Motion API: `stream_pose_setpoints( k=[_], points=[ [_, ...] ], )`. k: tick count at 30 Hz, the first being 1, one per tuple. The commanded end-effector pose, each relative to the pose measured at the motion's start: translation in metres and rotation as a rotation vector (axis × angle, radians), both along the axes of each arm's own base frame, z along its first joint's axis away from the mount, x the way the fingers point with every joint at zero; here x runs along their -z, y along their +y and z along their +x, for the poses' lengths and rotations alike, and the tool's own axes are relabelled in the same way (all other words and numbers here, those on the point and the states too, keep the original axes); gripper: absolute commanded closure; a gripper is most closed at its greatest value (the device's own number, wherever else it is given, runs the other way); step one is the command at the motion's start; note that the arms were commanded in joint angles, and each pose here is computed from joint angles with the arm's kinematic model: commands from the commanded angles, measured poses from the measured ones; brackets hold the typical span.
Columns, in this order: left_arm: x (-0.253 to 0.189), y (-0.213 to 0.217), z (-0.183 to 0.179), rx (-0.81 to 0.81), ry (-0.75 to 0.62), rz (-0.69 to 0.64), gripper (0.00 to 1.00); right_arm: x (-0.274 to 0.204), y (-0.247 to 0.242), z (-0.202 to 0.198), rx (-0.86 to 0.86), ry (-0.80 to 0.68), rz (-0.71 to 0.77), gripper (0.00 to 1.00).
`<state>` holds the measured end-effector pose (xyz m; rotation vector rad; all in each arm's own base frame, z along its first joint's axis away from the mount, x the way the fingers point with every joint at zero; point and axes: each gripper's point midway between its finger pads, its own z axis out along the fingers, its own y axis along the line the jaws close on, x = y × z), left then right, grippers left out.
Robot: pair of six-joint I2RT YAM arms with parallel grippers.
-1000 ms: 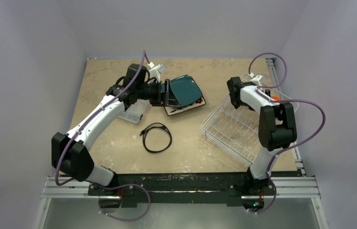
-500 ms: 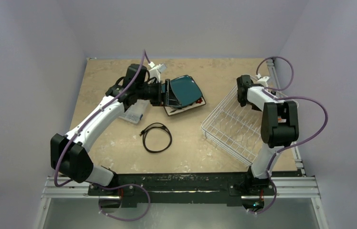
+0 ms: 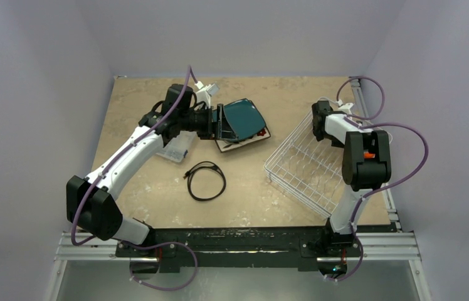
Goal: Load the mixed dishes into the dish rack
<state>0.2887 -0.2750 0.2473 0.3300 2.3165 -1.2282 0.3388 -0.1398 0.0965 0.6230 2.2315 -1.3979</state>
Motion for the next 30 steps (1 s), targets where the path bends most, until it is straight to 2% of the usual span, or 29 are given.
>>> stream_pose_setpoints(
  k=[1,3,6,9,10,11,15,24,30],
  points=[
    [-0.022,-0.003,-0.002,0.023,-0.063,-0.034,0.29,-0.014,-0.001,0.01,-0.004,-0.047,-0.011,0.46],
    [-0.023,-0.003,-0.002,0.023,-0.064,-0.035,0.29,-0.015,-0.001,0.01,-0.005,-0.047,-0.011,0.39],
    [-0.023,-0.003,-0.002,0.022,-0.06,-0.033,0.29,-0.014,0.0,0.01,-0.01,-0.044,-0.001,0.19],
    [-0.023,-0.002,-0.002,0.022,-0.063,-0.03,0.29,-0.017,0.001,0.01,-0.012,-0.052,0.004,0.08],
    [-0.023,-0.002,-0.002,0.021,-0.063,-0.03,0.29,-0.009,0.008,0.013,-0.034,-0.054,0.078,0.07],
    [-0.023,-0.002,-0.002,0.021,-0.065,-0.031,0.29,-0.019,0.003,0.011,-0.02,-0.064,0.024,0.05],
    [-0.021,-0.002,-0.002,0.021,-0.06,-0.027,0.29,-0.026,0.009,0.014,-0.043,-0.091,0.042,0.01],
    [-0.02,-0.002,-0.001,0.021,-0.058,-0.018,0.29,-0.041,0.062,0.028,-0.211,-0.141,0.112,0.01],
    [-0.015,-0.003,0.001,0.024,-0.043,-0.011,0.29,-0.089,0.102,0.034,-0.346,-0.306,0.185,0.01]
  ],
)
